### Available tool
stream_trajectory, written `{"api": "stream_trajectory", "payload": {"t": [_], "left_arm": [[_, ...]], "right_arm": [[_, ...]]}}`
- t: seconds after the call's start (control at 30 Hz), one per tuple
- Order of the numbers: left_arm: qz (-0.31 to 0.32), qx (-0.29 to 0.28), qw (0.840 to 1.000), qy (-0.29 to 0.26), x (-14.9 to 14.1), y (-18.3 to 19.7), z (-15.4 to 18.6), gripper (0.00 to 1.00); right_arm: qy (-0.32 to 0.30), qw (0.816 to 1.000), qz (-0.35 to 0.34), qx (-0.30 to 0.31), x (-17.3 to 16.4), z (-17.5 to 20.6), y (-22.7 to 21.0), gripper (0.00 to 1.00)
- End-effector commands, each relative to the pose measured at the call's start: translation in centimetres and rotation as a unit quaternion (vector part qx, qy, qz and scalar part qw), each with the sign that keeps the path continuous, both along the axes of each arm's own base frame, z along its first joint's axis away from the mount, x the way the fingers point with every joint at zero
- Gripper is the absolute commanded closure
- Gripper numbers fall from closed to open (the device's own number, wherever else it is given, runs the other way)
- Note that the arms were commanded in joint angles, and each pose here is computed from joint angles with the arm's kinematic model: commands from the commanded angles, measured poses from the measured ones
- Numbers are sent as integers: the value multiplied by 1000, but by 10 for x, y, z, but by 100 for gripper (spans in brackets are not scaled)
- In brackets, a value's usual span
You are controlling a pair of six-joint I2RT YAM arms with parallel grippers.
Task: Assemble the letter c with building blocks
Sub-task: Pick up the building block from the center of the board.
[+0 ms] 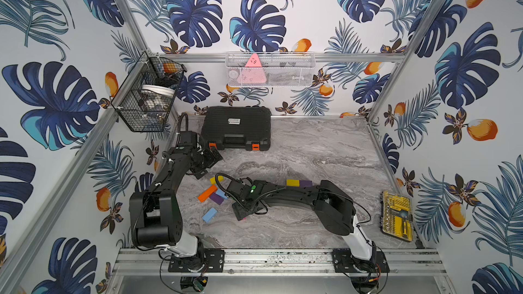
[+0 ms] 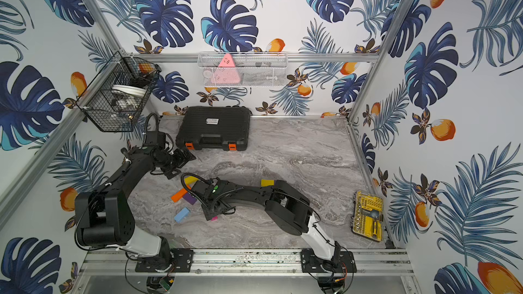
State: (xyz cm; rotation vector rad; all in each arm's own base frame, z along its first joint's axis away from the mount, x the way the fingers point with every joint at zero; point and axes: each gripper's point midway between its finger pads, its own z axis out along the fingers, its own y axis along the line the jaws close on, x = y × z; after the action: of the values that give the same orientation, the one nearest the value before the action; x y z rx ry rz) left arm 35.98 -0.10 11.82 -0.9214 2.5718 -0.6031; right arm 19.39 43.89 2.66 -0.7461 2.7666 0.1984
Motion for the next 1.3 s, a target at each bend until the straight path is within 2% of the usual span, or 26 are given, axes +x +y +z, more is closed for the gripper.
{"api": "stream_trajectory", "payload": {"t": [0.0, 0.33, 0.6, 0.67, 0.73, 0.8, 0.93, 0.97, 1.13, 1.27], "left_arm": [[-6, -8, 1000, 1, -3, -3, -1, 1], [-9, -11, 1000, 2, -2, -4, -3, 1], [-7, -13, 1000, 0, -1, -4, -1, 1], [-6, -13, 1000, 1, -1, -4, -2, 1], [-6, -13, 1000, 0, -1, -4, -2, 1], [-6, -13, 1000, 1, -2, -4, -3, 1], [-8, -13, 1000, 1, -3, -5, -4, 1], [-8, -15, 1000, 1, -4, -5, -4, 1], [-18, -27, 999, 1, -6, -13, -5, 1], [-45, -31, 998, -2, -7, -32, 0, 1]], "right_arm": [[-4, 999, 1, -43, 0, -11, -14, 20], [-17, 999, 20, -18, -12, 8, 0, 20], [-6, 999, 28, -26, -14, -7, 6, 25], [-2, 999, 31, -24, -15, -10, 7, 30], [2, 999, 37, -18, -17, -11, 10, 41], [9, 999, 48, -6, -20, -10, 14, 57], [21, 997, 66, 19, -27, -7, 18, 97], [23, 997, 67, 22, -28, -6, 18, 100], [22, 998, 52, 38, -28, 10, 5, 100], [12, 998, 3, 63, -19, 33, -38, 100]]}}
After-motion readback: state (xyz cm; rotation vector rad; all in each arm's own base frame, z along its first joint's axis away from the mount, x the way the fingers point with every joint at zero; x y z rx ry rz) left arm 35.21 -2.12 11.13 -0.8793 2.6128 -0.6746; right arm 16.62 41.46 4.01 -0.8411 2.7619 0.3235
